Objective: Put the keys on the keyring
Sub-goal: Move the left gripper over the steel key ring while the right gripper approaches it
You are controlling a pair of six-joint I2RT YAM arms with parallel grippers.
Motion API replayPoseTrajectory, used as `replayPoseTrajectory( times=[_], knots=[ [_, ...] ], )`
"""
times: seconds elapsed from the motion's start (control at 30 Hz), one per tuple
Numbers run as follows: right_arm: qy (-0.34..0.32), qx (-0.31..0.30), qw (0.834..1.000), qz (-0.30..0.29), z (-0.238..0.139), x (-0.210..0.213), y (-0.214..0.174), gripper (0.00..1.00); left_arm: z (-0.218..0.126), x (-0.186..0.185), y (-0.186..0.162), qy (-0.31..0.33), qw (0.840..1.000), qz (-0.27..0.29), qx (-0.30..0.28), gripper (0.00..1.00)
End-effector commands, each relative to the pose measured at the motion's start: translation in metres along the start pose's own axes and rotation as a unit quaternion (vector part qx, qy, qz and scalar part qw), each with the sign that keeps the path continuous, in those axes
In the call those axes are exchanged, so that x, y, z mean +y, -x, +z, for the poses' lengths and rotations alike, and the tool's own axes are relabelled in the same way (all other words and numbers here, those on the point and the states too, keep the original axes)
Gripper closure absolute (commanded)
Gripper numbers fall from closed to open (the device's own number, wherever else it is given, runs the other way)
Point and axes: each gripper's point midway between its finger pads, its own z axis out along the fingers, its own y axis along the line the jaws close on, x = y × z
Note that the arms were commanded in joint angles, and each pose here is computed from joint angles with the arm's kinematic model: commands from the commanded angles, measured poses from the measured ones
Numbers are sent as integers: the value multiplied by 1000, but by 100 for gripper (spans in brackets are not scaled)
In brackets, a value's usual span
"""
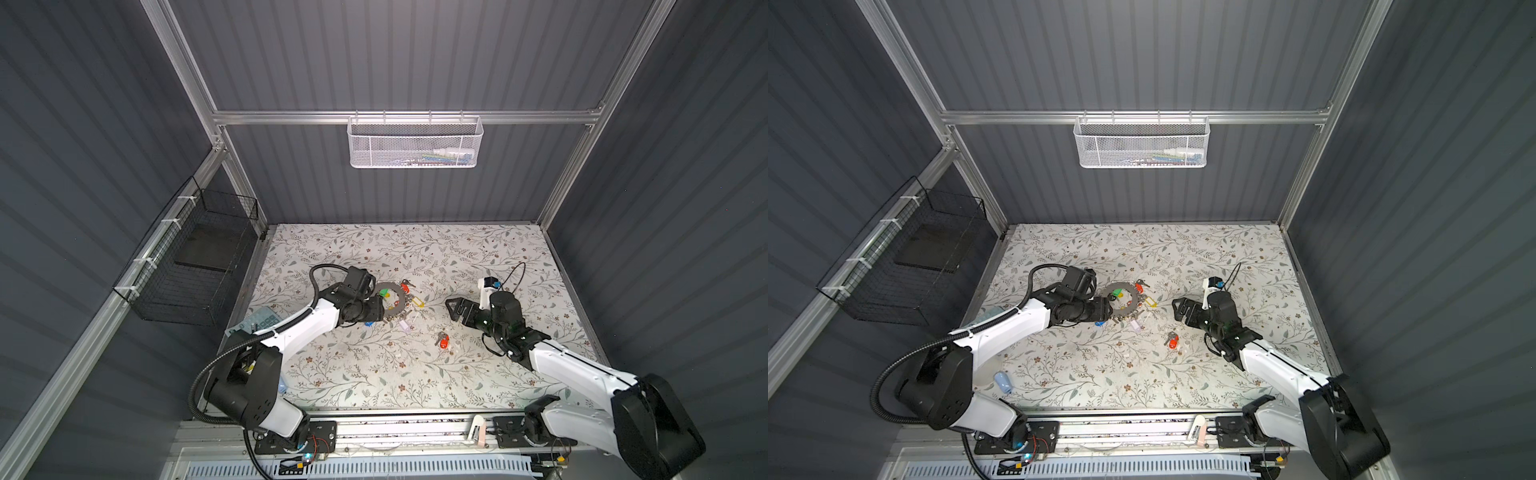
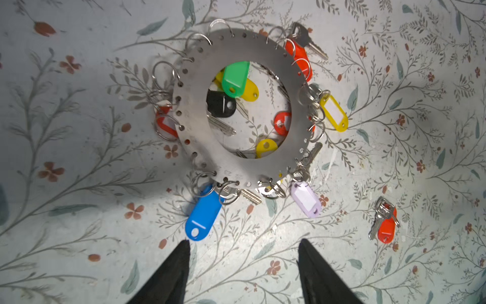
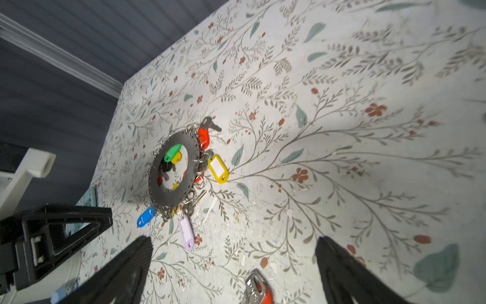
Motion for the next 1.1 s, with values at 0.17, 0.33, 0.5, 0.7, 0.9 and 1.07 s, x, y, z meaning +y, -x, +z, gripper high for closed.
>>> replayPoseTrajectory(
  times=[0.17, 0.33, 0.5, 0.7, 0.9, 1.07],
  knots=[
    [54, -7, 998, -16, 1, 21, 3, 1, 26, -11, -1, -19, 999, -3, 50, 47],
    [61, -3, 998, -14, 3, 24, 2, 1, 34, -4, 0, 0, 998, 3, 57, 47],
    [67, 5, 998, -8, 7, 25, -1, 1, 48, -6, -3, -9, 997, 6, 74, 51],
    [77, 13, 997, -3, 10, 28, -4, 1, 52, 2, -2, 8, 997, 5, 73, 53],
    [81, 18, 997, 2, 12, 28, -5, 1, 58, 0, -7, -2, 997, 6, 83, 53],
    [82, 20, 996, 3, 13, 29, -6, 1, 57, -11, -6, -31, 996, 9, 83, 57]
  ],
)
